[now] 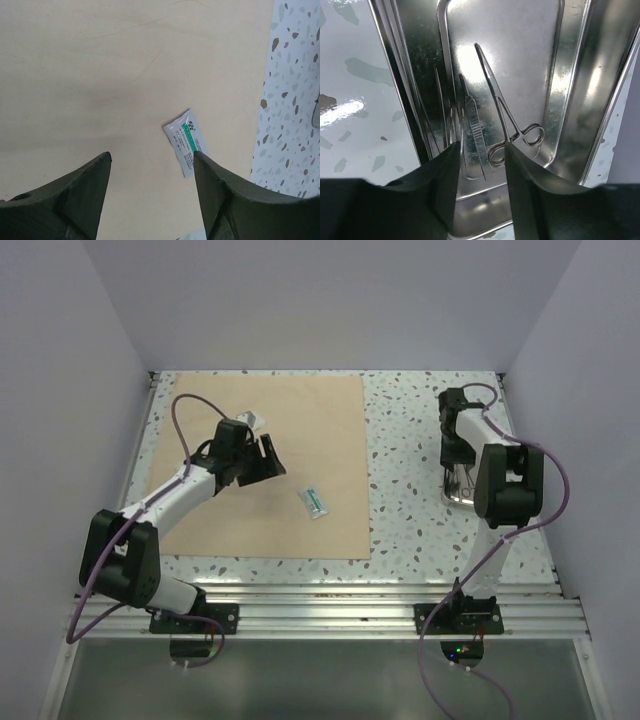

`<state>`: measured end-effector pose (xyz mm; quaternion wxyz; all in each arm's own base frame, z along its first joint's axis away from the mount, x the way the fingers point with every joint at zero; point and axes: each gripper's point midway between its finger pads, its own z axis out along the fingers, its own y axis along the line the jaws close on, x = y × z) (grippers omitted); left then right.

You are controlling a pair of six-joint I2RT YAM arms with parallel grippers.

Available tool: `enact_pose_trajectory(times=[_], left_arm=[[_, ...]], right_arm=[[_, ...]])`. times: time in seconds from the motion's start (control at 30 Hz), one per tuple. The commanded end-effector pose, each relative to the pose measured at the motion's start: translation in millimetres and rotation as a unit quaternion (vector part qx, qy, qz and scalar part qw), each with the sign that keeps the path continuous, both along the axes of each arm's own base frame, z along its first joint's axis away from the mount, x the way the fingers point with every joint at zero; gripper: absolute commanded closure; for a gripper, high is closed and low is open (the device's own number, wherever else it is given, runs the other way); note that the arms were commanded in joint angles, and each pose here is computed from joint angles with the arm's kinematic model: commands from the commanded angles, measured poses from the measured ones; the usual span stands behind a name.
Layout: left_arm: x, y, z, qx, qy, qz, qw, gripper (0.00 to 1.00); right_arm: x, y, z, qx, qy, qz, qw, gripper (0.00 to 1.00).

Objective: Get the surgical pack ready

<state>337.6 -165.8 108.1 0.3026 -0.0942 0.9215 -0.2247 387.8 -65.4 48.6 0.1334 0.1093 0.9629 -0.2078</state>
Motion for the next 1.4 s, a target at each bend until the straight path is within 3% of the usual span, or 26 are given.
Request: enact_pose_trajectory(times=[0.0,0.17,0.27,0.37,0.4,0.5,0.63,0.8,1.37], left_arm=[[5.9,-0.4,-5.2,-0.002,0.009,0.008,1.0,0.3],[1.3,-16.7,-23.1,0.0,0.038,-0.006,0.999,0.33],[-2.9,-29.4,-36.4,0.005,0.059,-0.015,0.998,0.34],[-4.5,-34.6,-55.0,0.016,0.077,-0.013,0.997,0.35],[-6.0,-35.6,-59.0,0.015,0.084,-0.013,0.996,0.35],[-8.6,-38.4,-65.6,0.007,0.093,-0.011,0.996,0.36],[-12.3,-44.2,-67.7,-0.004,0.096,-0.009,0.995,0.41],[-14.6,-53.1,-76.2,-0.003,0.105,-0.008,0.994,0.46],[-25.5,-52.8,-105.0,0.013,0.138,-0.007,0.99,0.54]], right_arm=[[7.6,-1.4,15.0,0.004,-0.026,-0.006,1.0,0.53],[10.5,33.6,52.5,0.013,-0.073,0.034,0.997,0.48],[7.5,112.8,62.4,0.085,-0.099,0.118,0.984,0.47],[-12.3,222.3,59.8,0.273,-0.119,0.214,0.93,0.47],[-9.4,258.6,66.2,0.319,-0.148,0.251,0.902,0.47],[-30.4,317.2,58.3,0.428,-0.138,0.298,0.842,0.46],[-44.0,350.2,40.4,0.494,-0.096,0.306,0.808,0.45],[-51.1,369.9,26.8,0.522,-0.076,0.316,0.788,0.42],[-70.3,383.4,-17.8,0.563,-0.027,0.305,0.768,0.4]])
